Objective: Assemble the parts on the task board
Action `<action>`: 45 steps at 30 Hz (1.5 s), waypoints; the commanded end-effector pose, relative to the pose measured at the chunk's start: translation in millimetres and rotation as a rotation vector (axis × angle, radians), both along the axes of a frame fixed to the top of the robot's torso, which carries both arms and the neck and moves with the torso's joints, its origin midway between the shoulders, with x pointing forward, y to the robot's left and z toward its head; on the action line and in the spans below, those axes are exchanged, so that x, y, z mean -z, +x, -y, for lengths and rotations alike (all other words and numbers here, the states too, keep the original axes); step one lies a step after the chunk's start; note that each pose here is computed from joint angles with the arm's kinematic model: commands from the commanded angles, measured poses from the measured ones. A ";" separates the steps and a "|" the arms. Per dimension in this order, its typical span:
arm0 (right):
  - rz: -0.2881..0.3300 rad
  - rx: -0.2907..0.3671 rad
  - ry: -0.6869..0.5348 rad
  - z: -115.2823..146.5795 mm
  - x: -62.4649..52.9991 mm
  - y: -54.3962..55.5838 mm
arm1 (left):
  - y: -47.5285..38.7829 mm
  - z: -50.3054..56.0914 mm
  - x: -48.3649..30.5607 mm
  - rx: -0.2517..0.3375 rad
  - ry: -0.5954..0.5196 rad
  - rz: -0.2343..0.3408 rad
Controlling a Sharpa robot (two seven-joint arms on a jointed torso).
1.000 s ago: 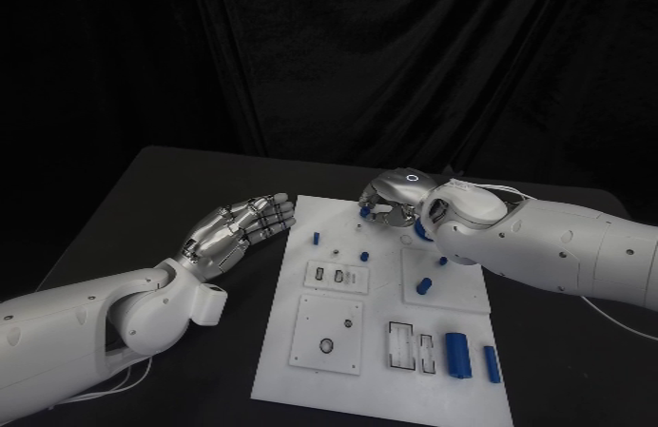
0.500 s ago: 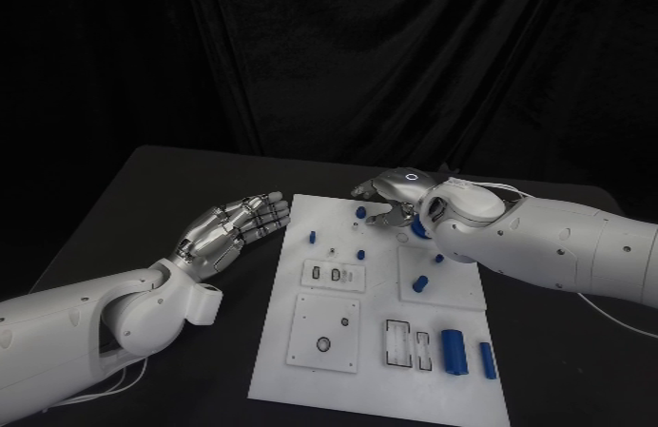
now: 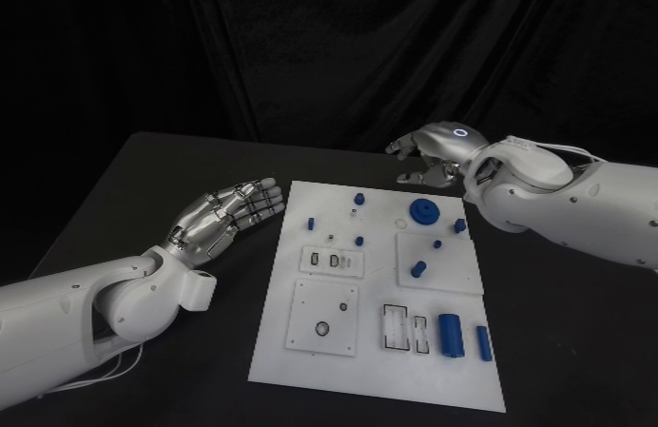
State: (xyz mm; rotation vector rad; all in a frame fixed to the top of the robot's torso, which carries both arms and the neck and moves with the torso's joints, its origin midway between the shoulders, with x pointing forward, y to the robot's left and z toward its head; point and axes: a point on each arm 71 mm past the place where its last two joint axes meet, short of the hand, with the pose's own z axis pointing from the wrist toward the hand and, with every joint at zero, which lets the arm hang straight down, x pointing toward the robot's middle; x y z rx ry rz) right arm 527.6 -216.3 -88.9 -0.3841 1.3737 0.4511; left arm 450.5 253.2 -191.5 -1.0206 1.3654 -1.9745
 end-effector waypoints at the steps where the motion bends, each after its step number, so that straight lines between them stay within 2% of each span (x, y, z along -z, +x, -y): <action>1: -0.011 0.065 0.051 17.8 -5.0 -9.9 | -2.6 -6.6 -17.4 -0.070 -0.160 0.198; 5: -0.070 0.114 0.049 39.5 -1.3 -17.6 | -2.7 -6.4 -17.5 -0.069 -0.161 0.198; 10: -0.143 0.173 0.060 64.3 13.7 -25.7 | -2.6 -4.4 -17.4 -0.064 -0.164 0.197; 16: -0.184 0.219 0.047 75.8 29.9 -26.5 | -2.4 -4.0 -17.3 -0.062 -0.165 0.197; 21: -0.190 0.243 0.037 80.9 41.1 -24.2 | -2.4 -2.9 -17.3 -0.058 -0.168 0.196; 29: -0.171 0.244 0.015 83.4 51.9 -24.9 | -2.4 -3.7 -17.2 -0.058 -0.168 0.196; 45: -0.136 0.193 0.001 69.2 56.0 -27.3 | -1.6 -4.6 -16.7 -0.057 -0.168 0.196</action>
